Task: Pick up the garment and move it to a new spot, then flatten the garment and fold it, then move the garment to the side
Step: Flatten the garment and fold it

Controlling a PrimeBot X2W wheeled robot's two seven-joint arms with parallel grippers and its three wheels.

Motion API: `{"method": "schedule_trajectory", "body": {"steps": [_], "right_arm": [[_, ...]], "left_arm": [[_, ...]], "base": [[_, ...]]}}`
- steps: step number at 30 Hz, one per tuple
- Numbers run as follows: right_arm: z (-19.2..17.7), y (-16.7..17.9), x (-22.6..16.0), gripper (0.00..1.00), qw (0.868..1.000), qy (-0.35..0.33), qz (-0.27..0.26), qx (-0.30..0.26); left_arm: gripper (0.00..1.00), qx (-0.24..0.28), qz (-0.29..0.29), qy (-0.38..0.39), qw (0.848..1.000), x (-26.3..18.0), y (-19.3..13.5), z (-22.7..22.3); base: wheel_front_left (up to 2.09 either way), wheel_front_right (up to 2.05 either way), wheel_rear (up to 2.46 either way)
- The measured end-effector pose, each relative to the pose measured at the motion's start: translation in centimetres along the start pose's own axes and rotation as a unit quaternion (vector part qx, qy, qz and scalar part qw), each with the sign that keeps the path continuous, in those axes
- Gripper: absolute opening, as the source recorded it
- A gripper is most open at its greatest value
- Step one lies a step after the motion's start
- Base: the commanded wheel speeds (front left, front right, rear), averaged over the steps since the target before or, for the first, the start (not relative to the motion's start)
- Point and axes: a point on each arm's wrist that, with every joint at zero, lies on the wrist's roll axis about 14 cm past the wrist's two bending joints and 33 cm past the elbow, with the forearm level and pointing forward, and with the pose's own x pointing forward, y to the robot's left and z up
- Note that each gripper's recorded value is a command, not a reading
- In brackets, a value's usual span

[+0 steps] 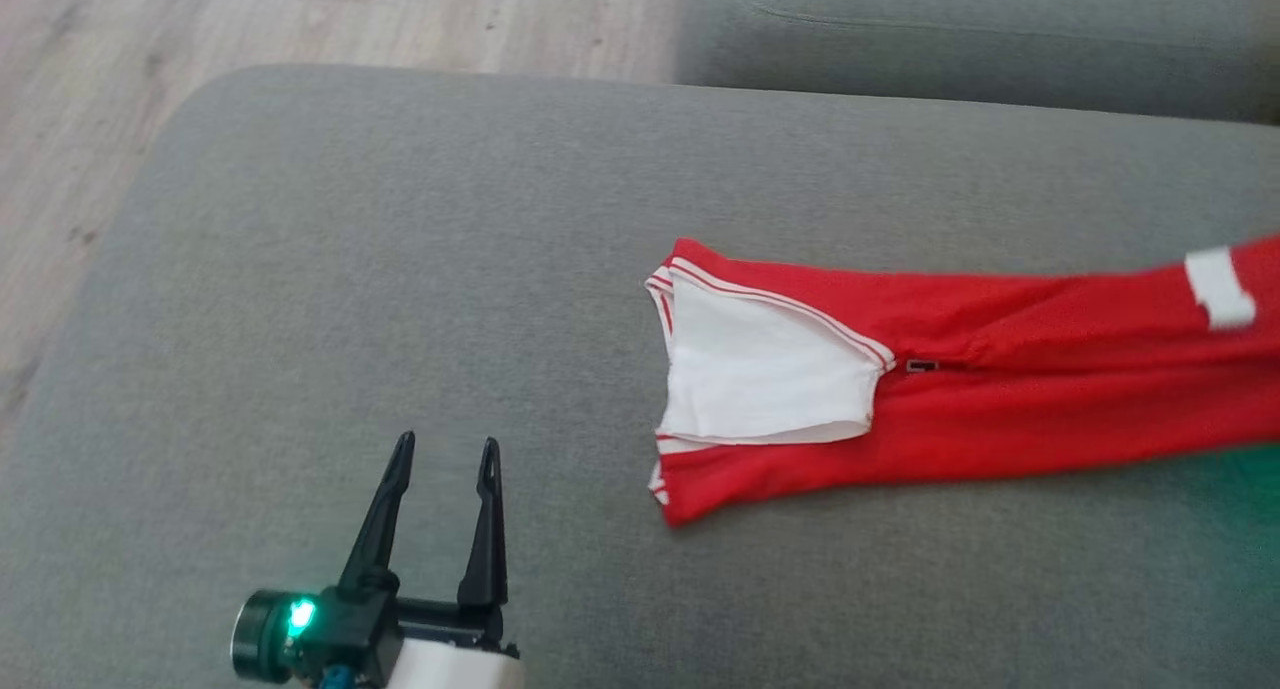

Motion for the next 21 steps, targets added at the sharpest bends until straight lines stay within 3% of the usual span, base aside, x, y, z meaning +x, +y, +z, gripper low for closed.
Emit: {"method": "schedule_trajectory", "body": {"steps": [4,10,21], "right_arm": [[4.2,1.8,-0.2,0.0,0.998,-0.051,0.04,0.024],[9.4,11.3,-2.3,0.0,0.975,-0.12,0.178,0.061],[2.0,27.2,-7.5,0.0,0.933,-0.012,0.353,0.074]], "left_arm": [[1.0,0.0,-0.013,0.006,1.0,0.1,-0.7,-0.4],[1.0,-0.004,-0.021,0.005,1.0,0.3,-1.1,-0.5],[1.0,-0.009,-0.003,0.01,1.0,-0.7,-0.1,-0.8]], "base": [[0.0,0.0,0.0],[0.0,0.0,0.0],[0.0,0.0,0.0]]}}
